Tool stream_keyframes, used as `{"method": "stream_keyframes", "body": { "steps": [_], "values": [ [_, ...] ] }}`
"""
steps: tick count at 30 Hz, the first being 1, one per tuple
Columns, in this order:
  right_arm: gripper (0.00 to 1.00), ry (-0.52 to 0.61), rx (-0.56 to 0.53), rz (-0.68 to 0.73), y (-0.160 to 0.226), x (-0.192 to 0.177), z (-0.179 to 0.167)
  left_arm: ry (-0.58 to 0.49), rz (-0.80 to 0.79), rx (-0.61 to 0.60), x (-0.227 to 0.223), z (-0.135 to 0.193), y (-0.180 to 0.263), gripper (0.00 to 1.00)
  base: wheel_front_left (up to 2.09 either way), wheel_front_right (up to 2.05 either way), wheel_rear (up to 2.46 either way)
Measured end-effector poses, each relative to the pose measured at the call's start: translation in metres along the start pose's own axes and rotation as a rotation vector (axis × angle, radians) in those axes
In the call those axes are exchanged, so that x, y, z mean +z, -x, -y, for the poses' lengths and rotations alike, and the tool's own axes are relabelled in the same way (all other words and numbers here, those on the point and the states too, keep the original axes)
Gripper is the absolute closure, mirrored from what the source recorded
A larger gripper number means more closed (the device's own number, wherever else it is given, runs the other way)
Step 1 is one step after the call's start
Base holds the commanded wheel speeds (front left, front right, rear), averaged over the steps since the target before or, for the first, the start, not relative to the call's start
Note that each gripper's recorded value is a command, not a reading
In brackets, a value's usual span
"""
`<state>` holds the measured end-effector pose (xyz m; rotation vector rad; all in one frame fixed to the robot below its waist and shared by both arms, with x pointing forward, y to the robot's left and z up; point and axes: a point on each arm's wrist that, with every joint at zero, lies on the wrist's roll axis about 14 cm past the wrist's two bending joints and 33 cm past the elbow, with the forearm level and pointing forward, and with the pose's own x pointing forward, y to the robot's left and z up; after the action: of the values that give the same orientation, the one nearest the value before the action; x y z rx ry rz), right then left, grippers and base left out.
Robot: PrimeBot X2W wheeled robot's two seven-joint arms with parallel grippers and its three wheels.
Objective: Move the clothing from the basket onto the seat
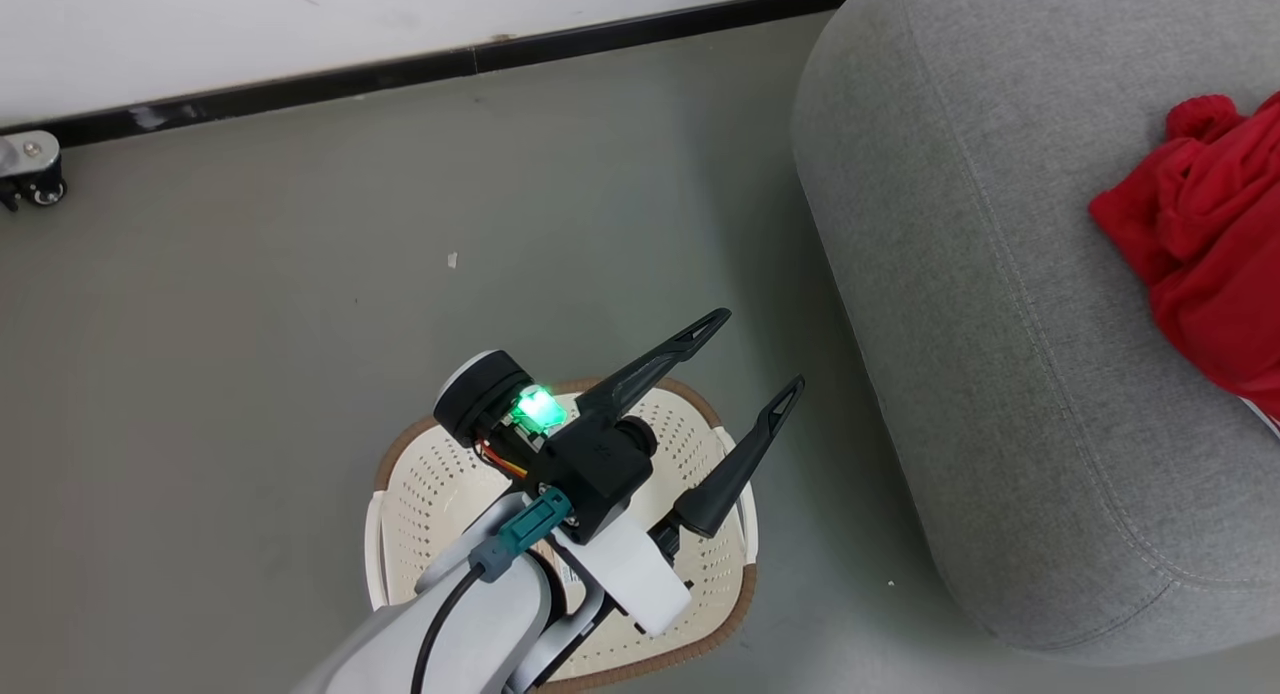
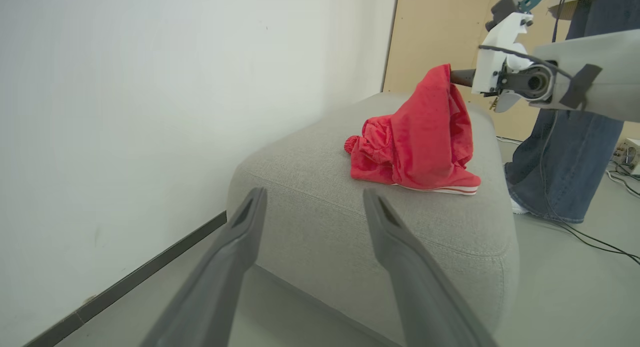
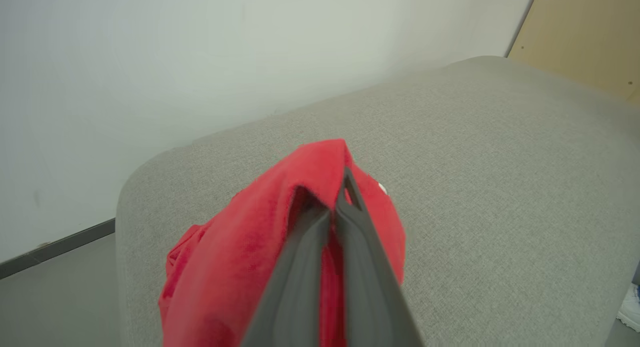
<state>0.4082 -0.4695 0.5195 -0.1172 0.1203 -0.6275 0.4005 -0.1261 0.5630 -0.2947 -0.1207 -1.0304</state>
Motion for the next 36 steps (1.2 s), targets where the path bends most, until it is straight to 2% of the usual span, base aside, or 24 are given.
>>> {"method": "stream_keyframes", "body": {
  "steps": [1,5,6,7,12,19,36],
  "values": [
    [0.97,0.001,0.000,-0.008,-0.001,-0.003,-0.001,0.002,0.000,0.002,-0.001,-0.001,0.000,0.00,0.00,0.00,0.00],
    [0.45,0.011,0.001,-0.046,-0.002,-0.018,-0.003,0.009,-0.003,0.008,-0.004,-0.006,-0.001,0.00,0.00,0.00,0.00],
    [0.06,0.013,0.002,-0.056,-0.002,-0.021,-0.004,0.009,-0.001,0.009,-0.004,-0.008,-0.002,0.00,0.00,0.00,0.00],
    [0.00,0.014,0.004,-0.057,-0.002,-0.023,-0.006,0.008,0.002,0.010,-0.004,-0.009,-0.003,0.00,0.00,0.00,0.00],
    [0.00,0.014,0.021,-0.081,0.001,-0.034,-0.015,0.010,0.001,0.007,-0.006,-0.011,-0.004,0.00,0.00,0.00,0.00],
    [0.00,0.053,0.059,-0.029,0.002,-0.020,-0.020,0.014,0.014,-0.012,-0.004,-0.006,-0.008,0.00,0.00,0.00,0.00],
    [0.00,0.099,0.058,0.052,0.035,-0.001,0.017,0.024,0.044,-0.086,0.003,0.020,-0.022,0.00,0.00,0.00,0.00]
  ]
}}
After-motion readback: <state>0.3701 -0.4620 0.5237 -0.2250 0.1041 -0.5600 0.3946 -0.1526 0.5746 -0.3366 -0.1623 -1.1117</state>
